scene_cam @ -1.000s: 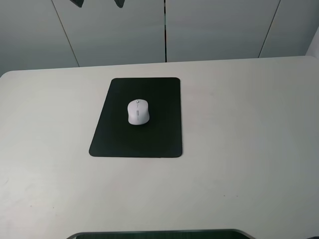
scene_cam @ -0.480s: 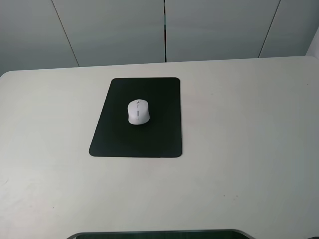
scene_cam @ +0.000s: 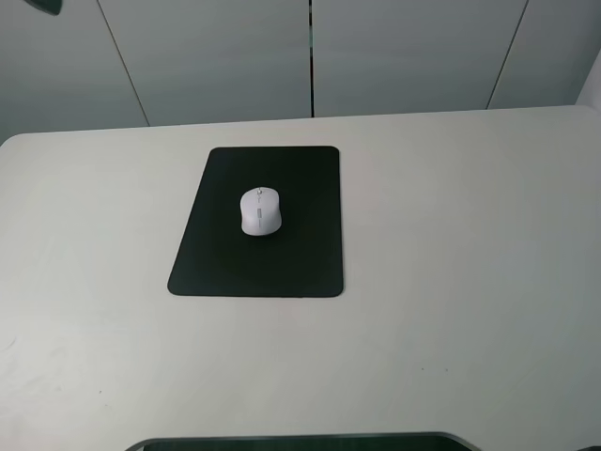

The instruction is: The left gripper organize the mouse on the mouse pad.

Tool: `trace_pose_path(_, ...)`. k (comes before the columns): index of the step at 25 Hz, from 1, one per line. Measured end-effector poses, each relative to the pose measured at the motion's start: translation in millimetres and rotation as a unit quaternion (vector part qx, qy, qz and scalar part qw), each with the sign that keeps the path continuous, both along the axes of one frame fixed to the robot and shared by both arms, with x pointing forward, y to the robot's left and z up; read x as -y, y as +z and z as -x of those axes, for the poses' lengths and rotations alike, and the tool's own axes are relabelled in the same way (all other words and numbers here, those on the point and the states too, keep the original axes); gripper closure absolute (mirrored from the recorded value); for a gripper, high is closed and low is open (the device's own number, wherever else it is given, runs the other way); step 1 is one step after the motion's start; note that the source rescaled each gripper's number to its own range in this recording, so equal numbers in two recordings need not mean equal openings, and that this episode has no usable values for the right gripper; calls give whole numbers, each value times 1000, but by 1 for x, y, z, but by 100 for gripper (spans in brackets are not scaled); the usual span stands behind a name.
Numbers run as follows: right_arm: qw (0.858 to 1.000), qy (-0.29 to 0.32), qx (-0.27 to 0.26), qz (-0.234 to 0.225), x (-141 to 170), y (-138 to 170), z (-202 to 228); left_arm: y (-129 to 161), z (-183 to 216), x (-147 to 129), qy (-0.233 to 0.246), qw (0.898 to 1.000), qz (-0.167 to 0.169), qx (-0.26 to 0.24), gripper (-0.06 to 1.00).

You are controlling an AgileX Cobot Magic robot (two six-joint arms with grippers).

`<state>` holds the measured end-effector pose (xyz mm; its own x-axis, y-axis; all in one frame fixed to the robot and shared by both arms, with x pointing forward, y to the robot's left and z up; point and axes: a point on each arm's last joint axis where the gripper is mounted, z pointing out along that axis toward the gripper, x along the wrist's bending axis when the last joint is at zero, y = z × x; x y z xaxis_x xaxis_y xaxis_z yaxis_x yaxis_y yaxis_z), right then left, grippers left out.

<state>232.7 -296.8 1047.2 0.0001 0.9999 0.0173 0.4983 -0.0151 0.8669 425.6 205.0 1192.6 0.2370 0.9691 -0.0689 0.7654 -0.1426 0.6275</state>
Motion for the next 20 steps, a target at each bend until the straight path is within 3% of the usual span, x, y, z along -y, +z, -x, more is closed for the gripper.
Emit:
trace_pose_path(14,1000,0,0,0,0,0,0,-27,85,-67,79,996,31,28,-1)
trace_pose_path(20,1000,0,0,0,0,0,0,-48,129,-89,117,990,43,65,-1)
